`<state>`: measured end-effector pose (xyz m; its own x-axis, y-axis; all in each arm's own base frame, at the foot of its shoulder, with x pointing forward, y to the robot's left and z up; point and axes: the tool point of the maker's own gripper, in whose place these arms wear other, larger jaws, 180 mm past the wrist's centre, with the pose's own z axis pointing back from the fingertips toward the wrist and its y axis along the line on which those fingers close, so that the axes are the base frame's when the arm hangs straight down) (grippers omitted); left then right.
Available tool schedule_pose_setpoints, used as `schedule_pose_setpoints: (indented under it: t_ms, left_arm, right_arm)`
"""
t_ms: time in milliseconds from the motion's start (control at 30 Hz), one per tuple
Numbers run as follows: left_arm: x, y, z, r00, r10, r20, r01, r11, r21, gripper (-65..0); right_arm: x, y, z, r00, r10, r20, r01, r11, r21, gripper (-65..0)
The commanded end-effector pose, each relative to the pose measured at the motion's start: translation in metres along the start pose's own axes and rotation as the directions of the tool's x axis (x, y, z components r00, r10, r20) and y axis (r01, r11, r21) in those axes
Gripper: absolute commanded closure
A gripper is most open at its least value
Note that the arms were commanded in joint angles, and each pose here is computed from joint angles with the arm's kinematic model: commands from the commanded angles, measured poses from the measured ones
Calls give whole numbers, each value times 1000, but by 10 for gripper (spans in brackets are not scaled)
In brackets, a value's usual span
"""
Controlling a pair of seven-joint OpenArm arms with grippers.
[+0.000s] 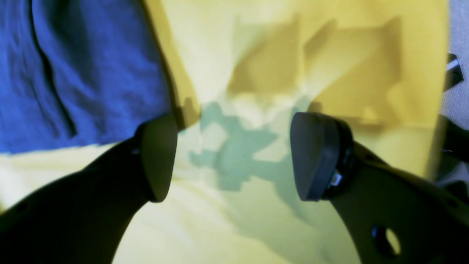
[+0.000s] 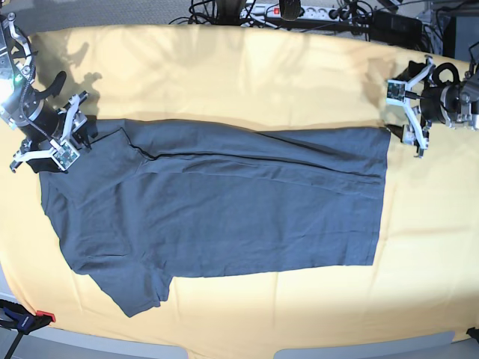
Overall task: Fold the T-shirt properly
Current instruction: 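Lower the folded edge onto the shirt and open both grippers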
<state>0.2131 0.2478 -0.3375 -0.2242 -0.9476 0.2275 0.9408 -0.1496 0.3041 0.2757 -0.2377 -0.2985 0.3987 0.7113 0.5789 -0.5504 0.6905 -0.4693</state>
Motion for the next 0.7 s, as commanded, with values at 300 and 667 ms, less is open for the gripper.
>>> schedule_pose_setpoints:
  t_ms: [300,667]
  left_arm:
    - [-12,15,-17,1000,6,26,-8,997,76,-479]
    - [-7,50,-24,999,-1,50,-12,963,269,-479]
  right_arm:
    - [6,-13,4,1000,5,13,-4,999,-44,-360]
    - [6,-13,4,1000,4,13,-4,999,-43,-360]
